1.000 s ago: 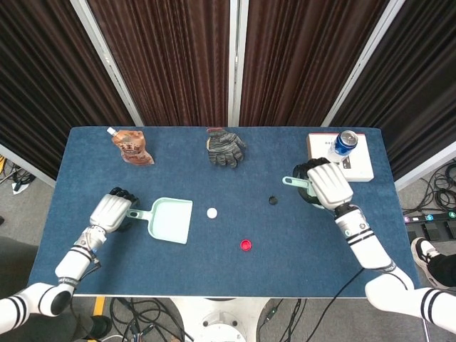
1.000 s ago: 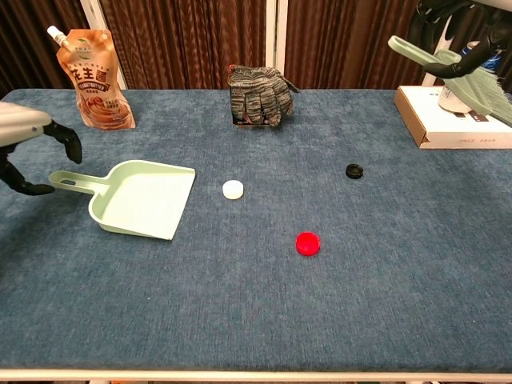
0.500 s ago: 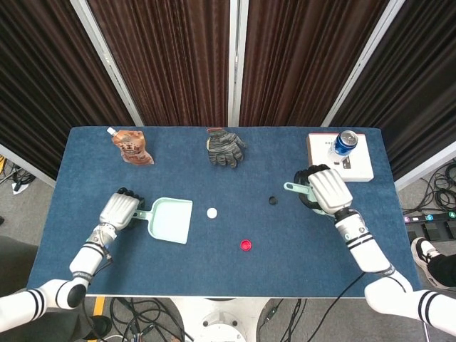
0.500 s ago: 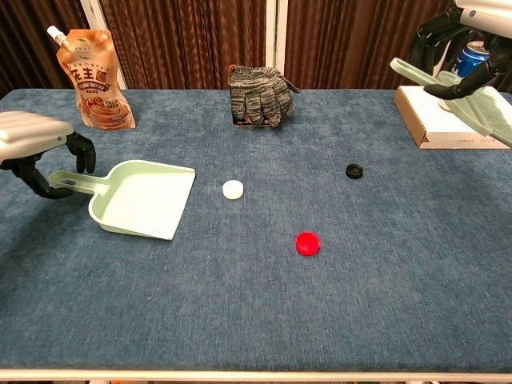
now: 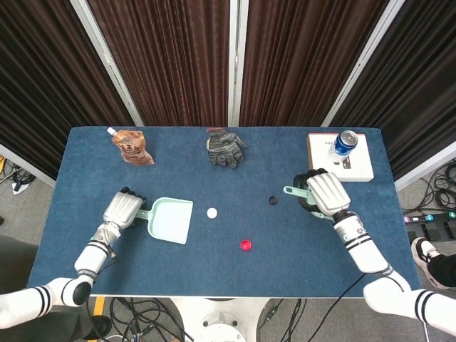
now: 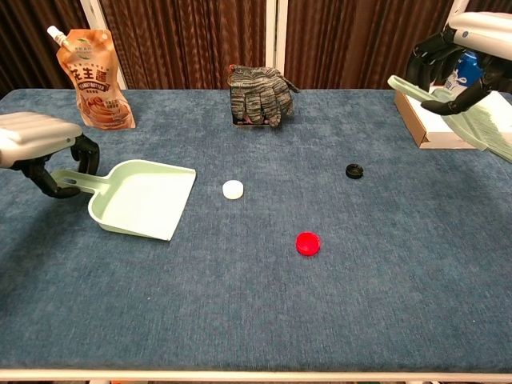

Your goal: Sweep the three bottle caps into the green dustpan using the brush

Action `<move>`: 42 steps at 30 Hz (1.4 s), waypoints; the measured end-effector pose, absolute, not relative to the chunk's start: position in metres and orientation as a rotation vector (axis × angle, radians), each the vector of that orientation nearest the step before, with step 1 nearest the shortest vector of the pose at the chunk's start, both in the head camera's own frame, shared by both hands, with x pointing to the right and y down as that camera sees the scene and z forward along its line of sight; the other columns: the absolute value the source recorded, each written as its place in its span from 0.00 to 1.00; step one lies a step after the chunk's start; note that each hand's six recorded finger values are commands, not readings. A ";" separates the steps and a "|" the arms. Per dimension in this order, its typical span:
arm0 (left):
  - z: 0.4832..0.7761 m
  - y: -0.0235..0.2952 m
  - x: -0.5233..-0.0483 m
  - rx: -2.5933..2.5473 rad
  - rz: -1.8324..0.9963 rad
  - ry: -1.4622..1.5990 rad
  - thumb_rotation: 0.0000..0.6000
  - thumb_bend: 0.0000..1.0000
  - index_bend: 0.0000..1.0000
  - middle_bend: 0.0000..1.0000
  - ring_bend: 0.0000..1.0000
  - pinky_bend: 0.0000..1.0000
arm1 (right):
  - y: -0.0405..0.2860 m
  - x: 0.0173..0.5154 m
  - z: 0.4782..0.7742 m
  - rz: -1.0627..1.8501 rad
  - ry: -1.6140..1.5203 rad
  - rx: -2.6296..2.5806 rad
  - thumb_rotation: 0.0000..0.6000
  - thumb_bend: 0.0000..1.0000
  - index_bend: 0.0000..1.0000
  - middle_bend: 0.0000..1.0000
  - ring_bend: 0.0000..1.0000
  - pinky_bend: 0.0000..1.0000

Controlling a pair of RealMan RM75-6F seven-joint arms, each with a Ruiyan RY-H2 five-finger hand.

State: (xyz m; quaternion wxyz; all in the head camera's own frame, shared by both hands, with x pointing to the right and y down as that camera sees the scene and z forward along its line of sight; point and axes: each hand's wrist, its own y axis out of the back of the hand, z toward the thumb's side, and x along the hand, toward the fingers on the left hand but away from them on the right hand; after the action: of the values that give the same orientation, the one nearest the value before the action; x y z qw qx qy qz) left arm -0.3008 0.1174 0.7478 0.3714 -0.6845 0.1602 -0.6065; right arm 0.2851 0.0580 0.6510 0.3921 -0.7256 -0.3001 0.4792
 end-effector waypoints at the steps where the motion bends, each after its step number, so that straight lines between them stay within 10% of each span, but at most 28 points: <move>1: 0.748 0.118 -0.301 -1.754 -1.556 0.407 1.00 0.33 0.46 0.44 0.30 0.20 | 0.058 0.285 0.652 1.217 -0.762 -1.846 1.00 0.54 0.68 0.60 0.35 0.35; 42: 0.740 0.100 -0.283 -1.760 -1.540 0.271 1.00 0.37 0.52 0.51 0.37 0.21 | 0.046 0.184 0.744 0.811 -0.692 -2.261 1.00 0.59 0.74 0.63 0.36 0.32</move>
State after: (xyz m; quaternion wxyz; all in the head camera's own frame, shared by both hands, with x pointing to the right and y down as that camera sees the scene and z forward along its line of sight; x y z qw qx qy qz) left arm -0.2827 0.0998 0.7396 0.3837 -0.6905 0.1063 -0.6040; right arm 0.1842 0.0459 0.7443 0.3152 -0.8584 -0.2627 0.3079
